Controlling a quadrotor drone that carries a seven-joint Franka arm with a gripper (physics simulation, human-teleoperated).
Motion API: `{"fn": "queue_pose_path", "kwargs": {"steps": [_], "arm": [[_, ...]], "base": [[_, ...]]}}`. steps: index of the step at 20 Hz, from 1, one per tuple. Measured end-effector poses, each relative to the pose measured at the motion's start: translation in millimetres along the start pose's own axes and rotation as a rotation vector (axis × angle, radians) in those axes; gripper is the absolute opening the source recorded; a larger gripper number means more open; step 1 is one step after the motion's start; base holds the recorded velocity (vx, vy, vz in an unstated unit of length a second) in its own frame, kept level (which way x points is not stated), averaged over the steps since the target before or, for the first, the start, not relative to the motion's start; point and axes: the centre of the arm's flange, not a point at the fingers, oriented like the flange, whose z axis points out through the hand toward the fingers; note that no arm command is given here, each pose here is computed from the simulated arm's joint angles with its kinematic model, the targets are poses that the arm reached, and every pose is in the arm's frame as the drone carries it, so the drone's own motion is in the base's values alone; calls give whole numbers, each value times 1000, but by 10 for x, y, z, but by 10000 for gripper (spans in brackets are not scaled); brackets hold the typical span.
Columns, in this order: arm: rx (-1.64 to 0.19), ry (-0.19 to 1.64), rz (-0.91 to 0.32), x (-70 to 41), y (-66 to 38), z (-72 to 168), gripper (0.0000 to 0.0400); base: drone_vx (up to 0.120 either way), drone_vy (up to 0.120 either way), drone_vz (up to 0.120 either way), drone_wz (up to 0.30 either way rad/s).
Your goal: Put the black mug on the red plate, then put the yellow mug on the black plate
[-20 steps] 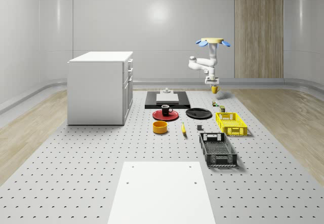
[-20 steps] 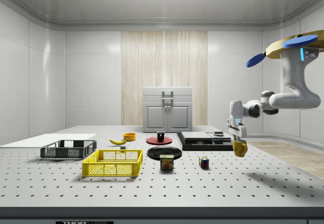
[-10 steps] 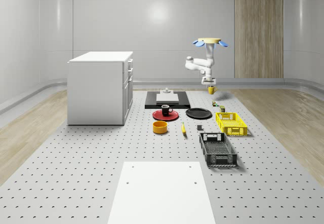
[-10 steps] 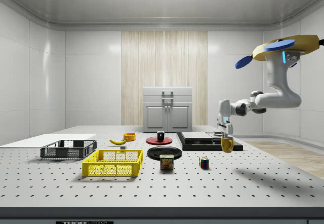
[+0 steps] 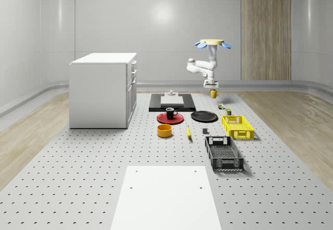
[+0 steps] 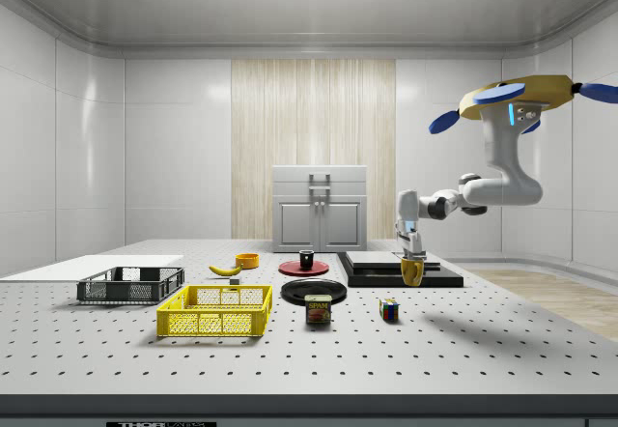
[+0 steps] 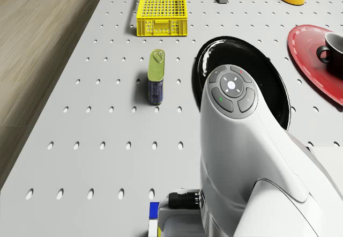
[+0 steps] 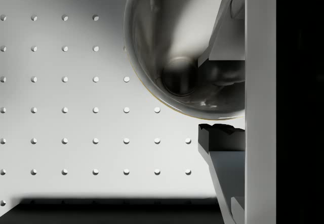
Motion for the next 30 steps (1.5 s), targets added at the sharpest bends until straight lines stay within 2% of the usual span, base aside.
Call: {"fn": "queue_pose_path", "kwargs": {"steps": [30], "arm": [[0,0,0,0,0,0,110]], "base": [[120,-115,0,0]]}}
